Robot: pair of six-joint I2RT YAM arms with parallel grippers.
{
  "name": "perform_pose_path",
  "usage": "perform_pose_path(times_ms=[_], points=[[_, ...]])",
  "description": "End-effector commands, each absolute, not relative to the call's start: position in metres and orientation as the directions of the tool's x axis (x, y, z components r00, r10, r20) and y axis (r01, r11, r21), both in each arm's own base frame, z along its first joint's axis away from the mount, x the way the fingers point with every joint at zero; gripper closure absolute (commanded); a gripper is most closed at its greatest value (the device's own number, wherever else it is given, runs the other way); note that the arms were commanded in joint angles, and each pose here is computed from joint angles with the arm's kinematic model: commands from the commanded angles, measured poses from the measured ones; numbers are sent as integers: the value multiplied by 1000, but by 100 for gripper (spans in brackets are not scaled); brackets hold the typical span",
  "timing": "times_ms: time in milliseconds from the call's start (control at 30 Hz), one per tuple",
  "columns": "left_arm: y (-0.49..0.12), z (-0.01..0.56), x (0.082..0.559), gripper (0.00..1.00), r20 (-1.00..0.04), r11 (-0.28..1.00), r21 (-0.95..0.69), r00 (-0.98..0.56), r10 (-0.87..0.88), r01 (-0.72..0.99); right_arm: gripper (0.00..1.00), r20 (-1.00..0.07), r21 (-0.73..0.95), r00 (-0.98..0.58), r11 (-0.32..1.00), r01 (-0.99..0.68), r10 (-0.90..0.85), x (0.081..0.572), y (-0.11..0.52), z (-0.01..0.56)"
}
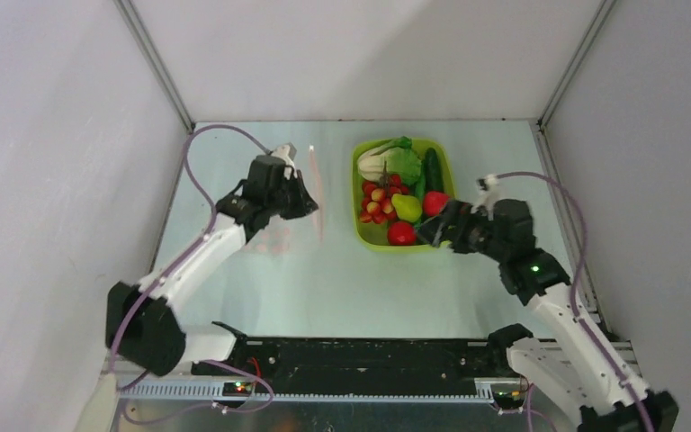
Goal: Place the food in the zip-top bag and seal the zipper
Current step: Pick up the zipper food storage bag at the center of the board, then open the zipper of the food storage bag.
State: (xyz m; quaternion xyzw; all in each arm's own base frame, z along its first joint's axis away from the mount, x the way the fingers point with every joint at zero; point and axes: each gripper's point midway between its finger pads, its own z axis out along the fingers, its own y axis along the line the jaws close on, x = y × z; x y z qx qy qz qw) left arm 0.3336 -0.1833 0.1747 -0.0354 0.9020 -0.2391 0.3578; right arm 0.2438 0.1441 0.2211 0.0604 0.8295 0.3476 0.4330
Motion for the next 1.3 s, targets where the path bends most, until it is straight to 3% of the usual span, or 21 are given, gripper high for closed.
perform_pose_path(times_ms=[0, 333, 667, 1067, 1200, 1267], points=[[-198, 190, 285, 100, -630, 859, -497, -733, -257, 126, 0, -725, 634, -584, 684, -359, 365, 240, 210, 246], [-230, 201, 220, 100, -647, 806, -526, -743, -171, 273, 0, -771, 565, -550, 745, -356, 322, 243, 290, 246], [-243, 203, 206, 100, -664, 780, -517, -741, -104, 353, 3, -781, 558, -518, 762, -330, 348, 260, 323, 256], [-238, 217, 202, 100, -702, 770, -506, -704, -107, 388, 9, -746, 530, -600, 803, -272, 289, 270, 353, 213], [-234, 224, 203, 100, -720, 774, -497, -684, -115, 393, 19, -723, 526, -636, 811, -257, 268, 269, 361, 197], [-226, 225, 206, 100, -728, 803, -471, -675, -120, 366, 33, -713, 532, -651, 805, -263, 259, 267, 366, 192]])
